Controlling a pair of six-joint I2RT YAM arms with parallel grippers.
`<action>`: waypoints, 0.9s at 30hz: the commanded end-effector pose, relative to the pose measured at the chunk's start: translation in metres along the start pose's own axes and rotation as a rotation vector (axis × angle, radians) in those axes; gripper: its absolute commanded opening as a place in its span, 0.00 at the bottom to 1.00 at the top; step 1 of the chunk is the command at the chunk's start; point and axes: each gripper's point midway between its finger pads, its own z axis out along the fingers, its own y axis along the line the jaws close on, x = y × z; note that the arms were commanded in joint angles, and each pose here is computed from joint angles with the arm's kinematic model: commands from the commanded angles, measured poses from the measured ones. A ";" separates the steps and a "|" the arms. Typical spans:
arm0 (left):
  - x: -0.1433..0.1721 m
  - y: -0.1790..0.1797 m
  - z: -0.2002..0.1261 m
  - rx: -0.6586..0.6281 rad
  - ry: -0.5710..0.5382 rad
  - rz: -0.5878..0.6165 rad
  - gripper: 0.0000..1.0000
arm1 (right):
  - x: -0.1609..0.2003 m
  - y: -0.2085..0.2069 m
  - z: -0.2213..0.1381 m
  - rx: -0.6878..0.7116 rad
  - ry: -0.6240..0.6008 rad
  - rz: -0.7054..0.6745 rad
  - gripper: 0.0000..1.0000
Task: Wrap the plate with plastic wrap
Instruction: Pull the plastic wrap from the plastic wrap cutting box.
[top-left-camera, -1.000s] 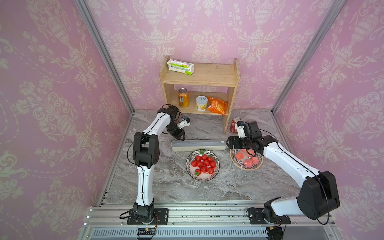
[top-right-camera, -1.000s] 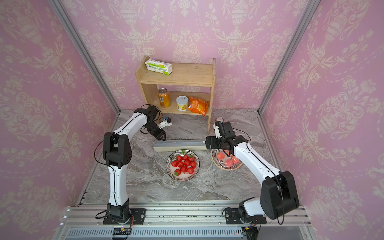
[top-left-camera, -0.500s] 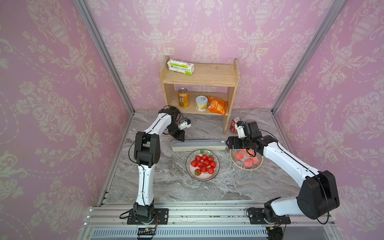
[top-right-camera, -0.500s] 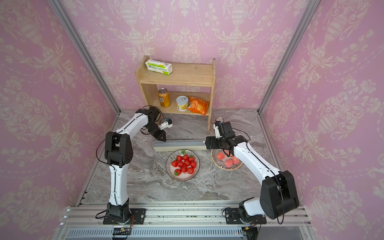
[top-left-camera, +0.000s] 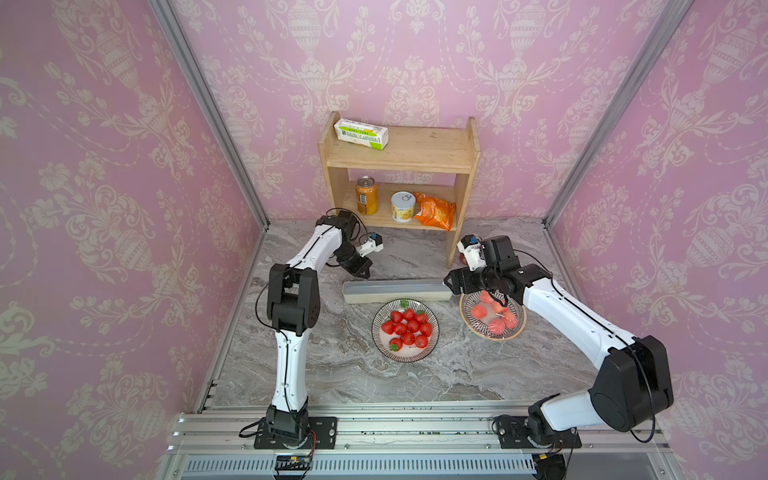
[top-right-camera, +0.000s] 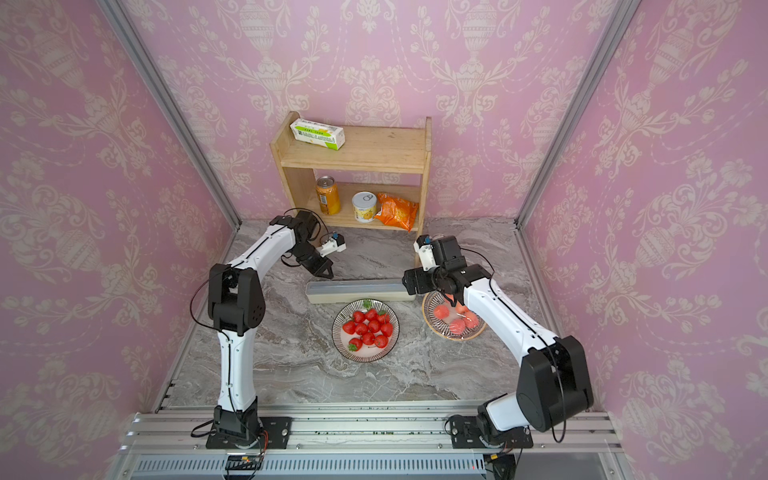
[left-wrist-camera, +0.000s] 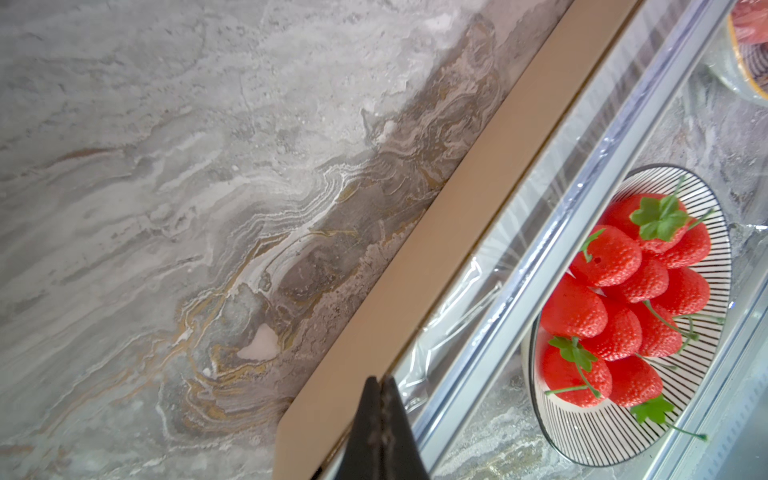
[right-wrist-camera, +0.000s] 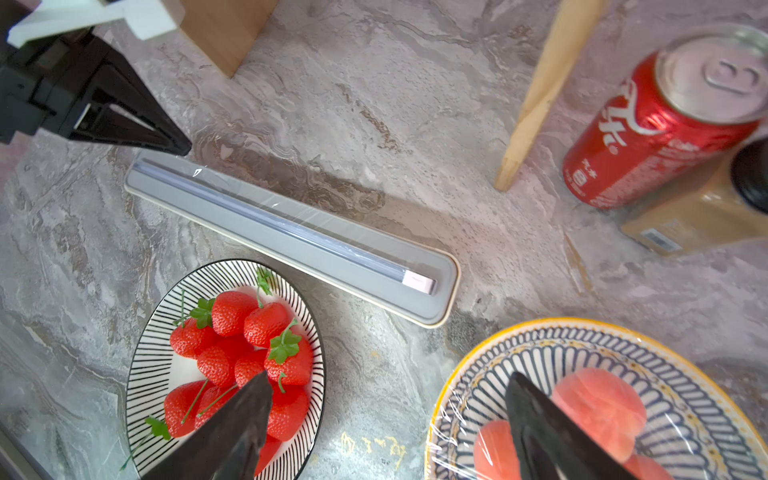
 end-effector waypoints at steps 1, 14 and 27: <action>-0.020 -0.012 -0.033 0.017 -0.120 0.021 0.00 | -0.005 0.036 0.012 -0.117 -0.019 -0.324 0.88; 0.002 0.000 -0.047 -0.043 -0.126 -0.008 0.45 | -0.039 0.089 0.059 -0.235 -0.020 -0.621 0.82; 0.015 0.005 -0.014 0.000 -0.091 -0.025 0.59 | -0.045 0.093 0.065 -0.230 -0.025 -0.602 0.82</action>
